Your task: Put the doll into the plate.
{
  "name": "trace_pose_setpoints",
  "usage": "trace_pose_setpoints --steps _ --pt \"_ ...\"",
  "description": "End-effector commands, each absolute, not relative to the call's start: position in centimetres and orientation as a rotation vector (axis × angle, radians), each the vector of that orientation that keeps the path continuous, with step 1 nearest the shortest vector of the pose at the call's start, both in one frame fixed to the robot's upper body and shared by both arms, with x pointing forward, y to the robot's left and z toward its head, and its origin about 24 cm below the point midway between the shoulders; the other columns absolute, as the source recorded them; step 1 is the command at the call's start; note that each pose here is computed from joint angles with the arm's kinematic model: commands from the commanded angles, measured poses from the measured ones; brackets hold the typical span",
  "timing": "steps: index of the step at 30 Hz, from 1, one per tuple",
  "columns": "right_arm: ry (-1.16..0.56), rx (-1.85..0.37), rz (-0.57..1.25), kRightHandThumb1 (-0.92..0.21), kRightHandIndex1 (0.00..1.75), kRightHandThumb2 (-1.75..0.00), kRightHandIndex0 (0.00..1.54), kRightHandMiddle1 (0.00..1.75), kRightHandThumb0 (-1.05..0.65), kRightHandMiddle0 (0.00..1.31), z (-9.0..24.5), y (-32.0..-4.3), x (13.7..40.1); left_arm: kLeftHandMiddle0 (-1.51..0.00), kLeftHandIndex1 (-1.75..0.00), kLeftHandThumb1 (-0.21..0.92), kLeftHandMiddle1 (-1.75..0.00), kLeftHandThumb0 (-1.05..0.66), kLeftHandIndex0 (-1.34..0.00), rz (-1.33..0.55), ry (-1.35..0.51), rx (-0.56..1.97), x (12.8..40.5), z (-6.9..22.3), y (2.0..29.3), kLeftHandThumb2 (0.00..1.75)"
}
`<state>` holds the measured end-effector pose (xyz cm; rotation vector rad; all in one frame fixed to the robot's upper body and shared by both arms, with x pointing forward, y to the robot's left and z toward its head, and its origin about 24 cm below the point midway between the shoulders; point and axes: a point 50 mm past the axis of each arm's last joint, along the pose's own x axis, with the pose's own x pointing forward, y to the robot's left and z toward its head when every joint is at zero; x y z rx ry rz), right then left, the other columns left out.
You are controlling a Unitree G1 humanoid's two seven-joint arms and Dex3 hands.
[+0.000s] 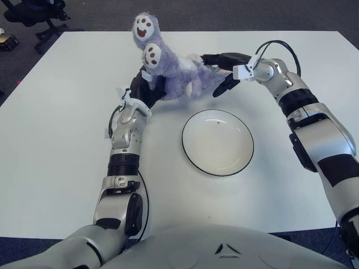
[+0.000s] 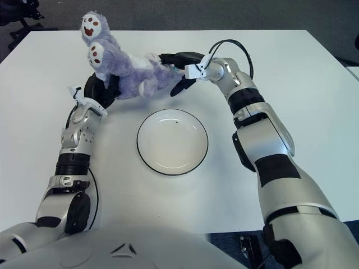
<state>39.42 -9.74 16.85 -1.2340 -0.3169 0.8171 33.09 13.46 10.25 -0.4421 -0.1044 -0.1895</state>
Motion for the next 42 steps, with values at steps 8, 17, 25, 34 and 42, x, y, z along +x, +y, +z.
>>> trace_pose_setpoints --steps 8,17,25,34,42 --pt "-0.376 -1.187 0.737 -0.79 0.0 0.0 0.03 0.0 -0.81 0.16 15.2 -7.9 38.9 -0.96 -1.75 0.43 -1.75 0.17 -0.68 -0.204 -0.134 -0.462 33.1 12.1 12.0 0.9" --pt "-0.425 -1.171 0.61 -0.8 0.0 0.0 0.01 0.01 -0.81 0.16 13.8 -7.5 38.8 -0.94 -1.75 0.44 -1.75 0.17 -0.66 -0.184 -0.11 -0.524 32.8 12.4 11.7 0.89" --pt "-0.457 -1.141 0.523 -0.81 0.0 -0.01 0.0 0.01 -0.81 0.18 13.4 -7.2 38.9 -0.93 -1.75 0.45 -1.75 0.17 -0.66 -0.176 -0.103 -0.544 32.6 12.5 11.4 0.88" --pt "-0.502 -1.123 0.419 -0.81 0.0 -0.01 0.0 0.01 -0.8 0.18 13.1 -6.9 38.8 -0.92 -1.75 0.46 -1.75 0.17 -0.65 -0.168 -0.095 -0.55 32.3 12.7 11.1 0.86" --pt "-0.499 -1.123 0.384 -0.8 0.0 0.0 0.0 0.01 -0.78 0.18 12.9 -6.6 38.9 -0.91 -1.75 0.46 -1.75 0.17 -0.65 -0.16 -0.09 -0.552 32.1 12.7 11.0 0.85"
